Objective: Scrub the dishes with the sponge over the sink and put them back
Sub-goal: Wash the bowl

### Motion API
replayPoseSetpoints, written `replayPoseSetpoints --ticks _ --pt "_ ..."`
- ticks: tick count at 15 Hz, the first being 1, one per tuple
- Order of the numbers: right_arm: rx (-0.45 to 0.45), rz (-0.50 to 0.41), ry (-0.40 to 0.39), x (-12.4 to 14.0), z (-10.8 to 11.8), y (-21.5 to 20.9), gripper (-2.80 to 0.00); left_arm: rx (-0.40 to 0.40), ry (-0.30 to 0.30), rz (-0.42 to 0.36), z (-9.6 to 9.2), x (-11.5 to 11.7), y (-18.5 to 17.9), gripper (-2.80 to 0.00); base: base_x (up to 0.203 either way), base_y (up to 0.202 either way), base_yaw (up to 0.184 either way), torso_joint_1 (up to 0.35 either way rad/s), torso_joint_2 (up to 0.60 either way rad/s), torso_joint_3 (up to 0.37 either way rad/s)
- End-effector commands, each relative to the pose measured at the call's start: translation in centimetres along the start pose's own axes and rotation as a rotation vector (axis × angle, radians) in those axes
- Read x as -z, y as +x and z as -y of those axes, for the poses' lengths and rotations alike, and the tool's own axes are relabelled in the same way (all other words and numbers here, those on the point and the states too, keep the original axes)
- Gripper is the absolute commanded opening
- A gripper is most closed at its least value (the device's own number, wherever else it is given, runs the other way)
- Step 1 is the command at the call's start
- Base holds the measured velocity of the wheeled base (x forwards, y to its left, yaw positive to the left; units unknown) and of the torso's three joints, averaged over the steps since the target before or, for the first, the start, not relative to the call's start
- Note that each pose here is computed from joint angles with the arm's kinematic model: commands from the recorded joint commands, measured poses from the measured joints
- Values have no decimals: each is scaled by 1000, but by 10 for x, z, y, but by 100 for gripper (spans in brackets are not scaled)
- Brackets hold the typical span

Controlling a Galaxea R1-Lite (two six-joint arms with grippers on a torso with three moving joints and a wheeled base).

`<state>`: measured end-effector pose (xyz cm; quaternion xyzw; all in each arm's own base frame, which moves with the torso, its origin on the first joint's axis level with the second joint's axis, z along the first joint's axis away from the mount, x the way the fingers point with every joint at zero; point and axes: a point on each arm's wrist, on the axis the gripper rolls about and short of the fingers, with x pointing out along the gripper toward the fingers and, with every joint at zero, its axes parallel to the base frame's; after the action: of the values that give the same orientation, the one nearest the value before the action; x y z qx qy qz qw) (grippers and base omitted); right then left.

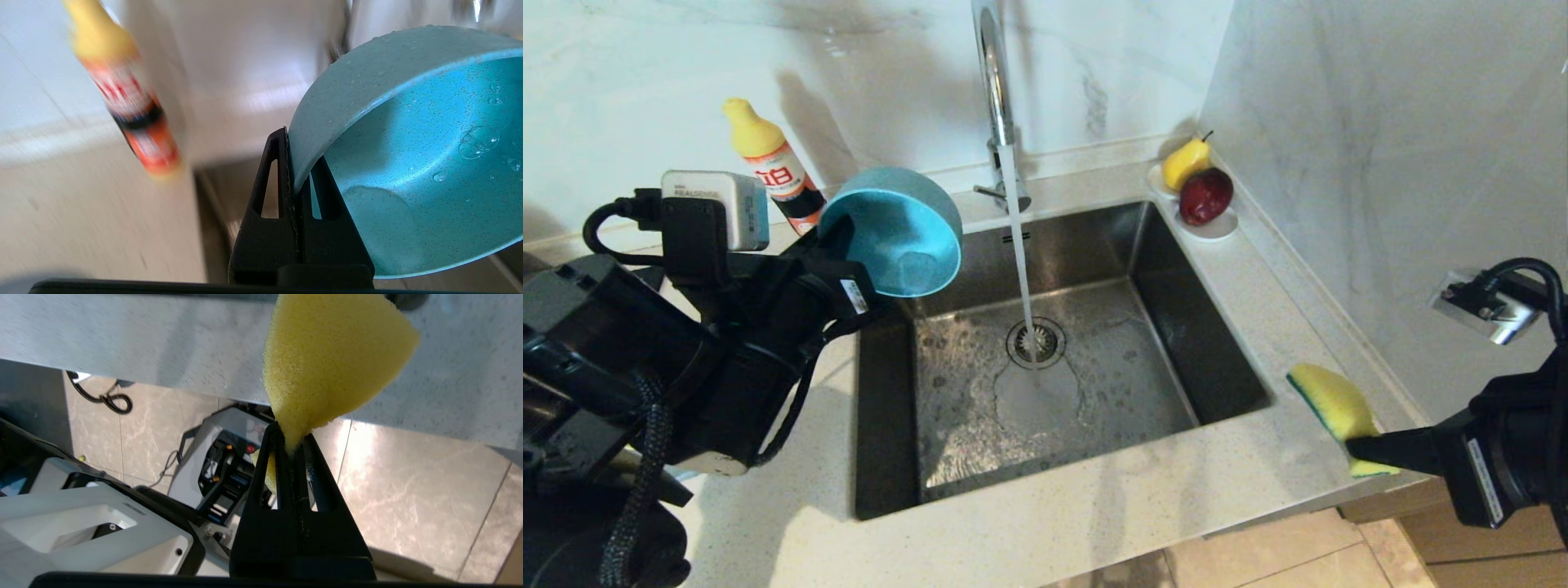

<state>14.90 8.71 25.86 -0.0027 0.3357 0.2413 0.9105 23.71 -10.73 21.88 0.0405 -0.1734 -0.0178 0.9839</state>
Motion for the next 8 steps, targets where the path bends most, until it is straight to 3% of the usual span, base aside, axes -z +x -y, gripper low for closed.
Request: replayPoseSetpoints --ticks 1,3,5,8 --pt "-19 29 0 -3 -2 -8 -280 41 -15 -104 -1 -6 -11 -280 0 0 0 0 0 0" --pt "-62 48 -3 -3 -3 -17 -280 105 -35 -181 -4 -13 -18 -280 0 0 0 0 0 0" --pt "-94 49 0 -5 -5 -22 -280 213 -26 -412 -8 -15 -32 -280 0 0 0 0 0 0" --pt "-169 57 54 -13 -8 -25 -280 354 -131 -605 -7 -37 -41 -280 0 0 0 0 0 0"
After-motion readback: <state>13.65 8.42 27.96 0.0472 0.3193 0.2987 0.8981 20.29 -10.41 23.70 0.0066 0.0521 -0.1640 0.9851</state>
